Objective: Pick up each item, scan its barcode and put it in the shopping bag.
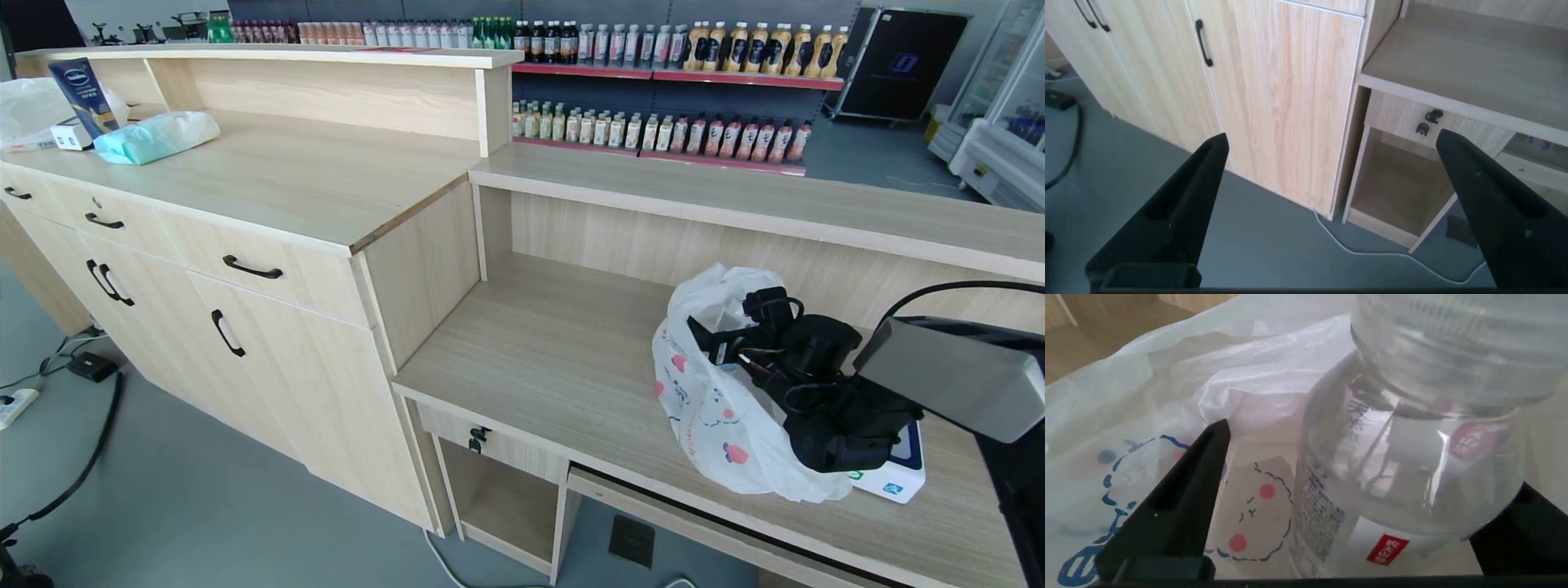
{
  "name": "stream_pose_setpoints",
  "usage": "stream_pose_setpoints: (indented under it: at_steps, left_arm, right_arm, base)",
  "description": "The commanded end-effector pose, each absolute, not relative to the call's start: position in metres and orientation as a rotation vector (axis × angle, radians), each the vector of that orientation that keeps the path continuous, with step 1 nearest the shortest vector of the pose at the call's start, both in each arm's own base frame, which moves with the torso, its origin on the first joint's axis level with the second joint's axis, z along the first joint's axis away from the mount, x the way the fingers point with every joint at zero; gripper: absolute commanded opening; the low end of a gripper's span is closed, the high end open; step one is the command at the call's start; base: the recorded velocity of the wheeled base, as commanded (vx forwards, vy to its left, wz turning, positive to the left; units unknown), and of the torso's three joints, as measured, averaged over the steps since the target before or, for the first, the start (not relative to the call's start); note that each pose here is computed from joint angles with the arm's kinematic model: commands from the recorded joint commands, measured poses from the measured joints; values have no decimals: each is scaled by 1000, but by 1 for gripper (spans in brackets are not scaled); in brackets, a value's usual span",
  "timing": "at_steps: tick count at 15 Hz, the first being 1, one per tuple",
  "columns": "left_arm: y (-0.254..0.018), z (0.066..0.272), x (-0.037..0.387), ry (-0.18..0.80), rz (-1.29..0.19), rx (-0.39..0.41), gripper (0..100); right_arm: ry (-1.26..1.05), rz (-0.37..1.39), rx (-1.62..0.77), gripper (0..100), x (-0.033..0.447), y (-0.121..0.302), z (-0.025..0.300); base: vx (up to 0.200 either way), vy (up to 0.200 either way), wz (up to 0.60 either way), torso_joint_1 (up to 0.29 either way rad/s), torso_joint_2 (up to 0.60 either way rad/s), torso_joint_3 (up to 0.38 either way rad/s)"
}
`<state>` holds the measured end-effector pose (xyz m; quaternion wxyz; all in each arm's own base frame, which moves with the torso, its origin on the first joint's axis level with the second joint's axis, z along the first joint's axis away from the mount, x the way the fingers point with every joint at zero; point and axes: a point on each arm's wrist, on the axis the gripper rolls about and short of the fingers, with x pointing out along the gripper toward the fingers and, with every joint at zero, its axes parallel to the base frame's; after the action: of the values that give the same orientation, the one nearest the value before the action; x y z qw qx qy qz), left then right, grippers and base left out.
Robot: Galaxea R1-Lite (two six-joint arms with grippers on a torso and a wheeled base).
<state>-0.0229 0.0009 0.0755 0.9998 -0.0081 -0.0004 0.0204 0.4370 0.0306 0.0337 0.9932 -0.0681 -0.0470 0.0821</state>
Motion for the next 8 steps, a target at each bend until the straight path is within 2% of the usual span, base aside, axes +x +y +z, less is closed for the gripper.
stream_pose_setpoints:
  at_steps: [1, 5, 8]
  left_arm:
    - [1, 75, -23, 0, 41, -17, 100]
    - [1, 75, -23, 0, 41, -17, 100]
    - [1, 75, -23, 0, 41, -17, 100]
  right_arm:
    - [-119, 169, -136, 100, 434, 30, 49]
    - [-138, 257, -161, 100, 421, 23, 103]
    - [-25, 254, -230, 100, 386, 15, 114]
  base:
    - [0, 0, 0, 0, 0, 0]
    - [0, 0, 0, 0, 0, 0]
    - [0, 0, 0, 0, 0, 0]
